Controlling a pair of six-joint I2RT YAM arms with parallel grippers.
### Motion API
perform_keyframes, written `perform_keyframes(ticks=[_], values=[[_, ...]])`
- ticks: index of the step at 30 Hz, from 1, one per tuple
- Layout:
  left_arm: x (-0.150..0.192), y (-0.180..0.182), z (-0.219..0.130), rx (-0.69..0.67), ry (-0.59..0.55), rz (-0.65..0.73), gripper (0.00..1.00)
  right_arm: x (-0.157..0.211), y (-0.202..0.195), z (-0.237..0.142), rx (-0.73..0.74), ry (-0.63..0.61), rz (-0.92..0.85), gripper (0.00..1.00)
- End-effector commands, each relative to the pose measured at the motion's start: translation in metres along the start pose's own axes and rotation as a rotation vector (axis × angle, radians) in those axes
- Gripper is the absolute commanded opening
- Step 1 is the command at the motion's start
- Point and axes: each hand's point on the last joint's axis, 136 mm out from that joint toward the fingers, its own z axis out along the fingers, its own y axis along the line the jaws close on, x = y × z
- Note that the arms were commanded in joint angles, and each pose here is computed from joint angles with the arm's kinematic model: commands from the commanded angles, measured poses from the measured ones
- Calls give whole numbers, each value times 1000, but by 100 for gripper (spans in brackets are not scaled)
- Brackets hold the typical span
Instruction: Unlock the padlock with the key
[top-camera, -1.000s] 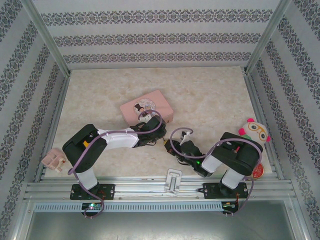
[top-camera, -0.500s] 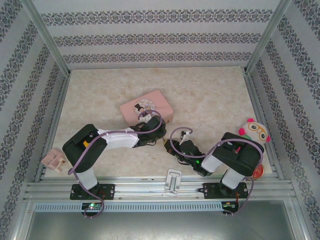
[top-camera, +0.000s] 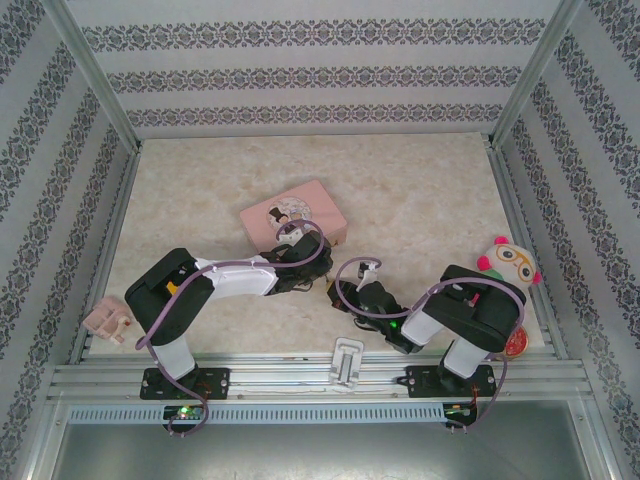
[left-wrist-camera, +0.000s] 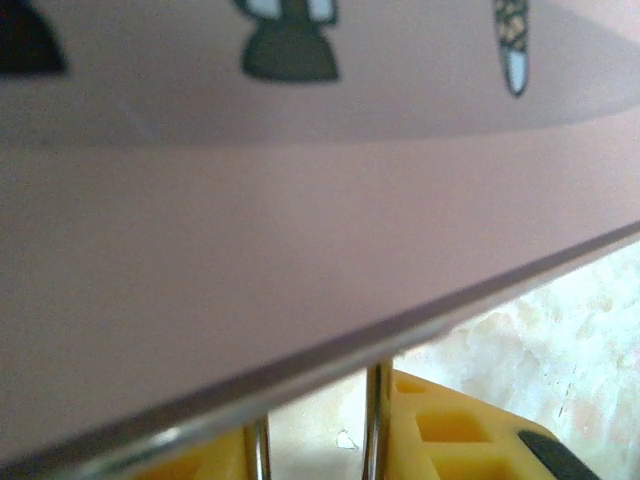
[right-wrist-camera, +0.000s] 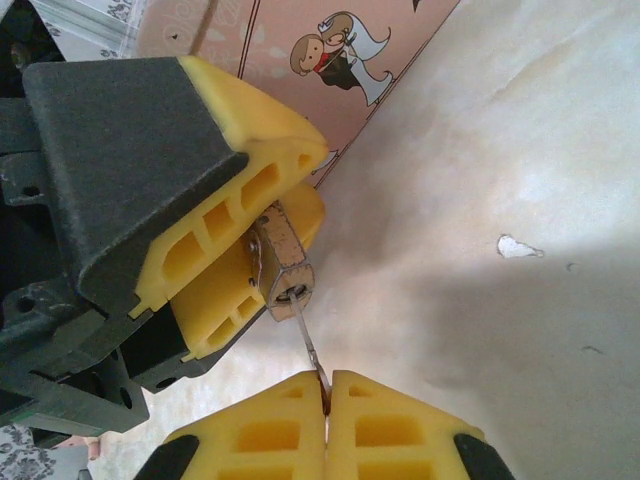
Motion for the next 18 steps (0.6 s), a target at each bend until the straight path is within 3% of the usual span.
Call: perform_keyframes(ticks=[1, 18], values=[[11, -25, -11, 80, 56, -6, 0, -22, 29, 1, -86, -92, -19, 0], [13, -27, -14, 95, 74, -18, 0, -22, 38, 0, -159, -15, -77, 0]])
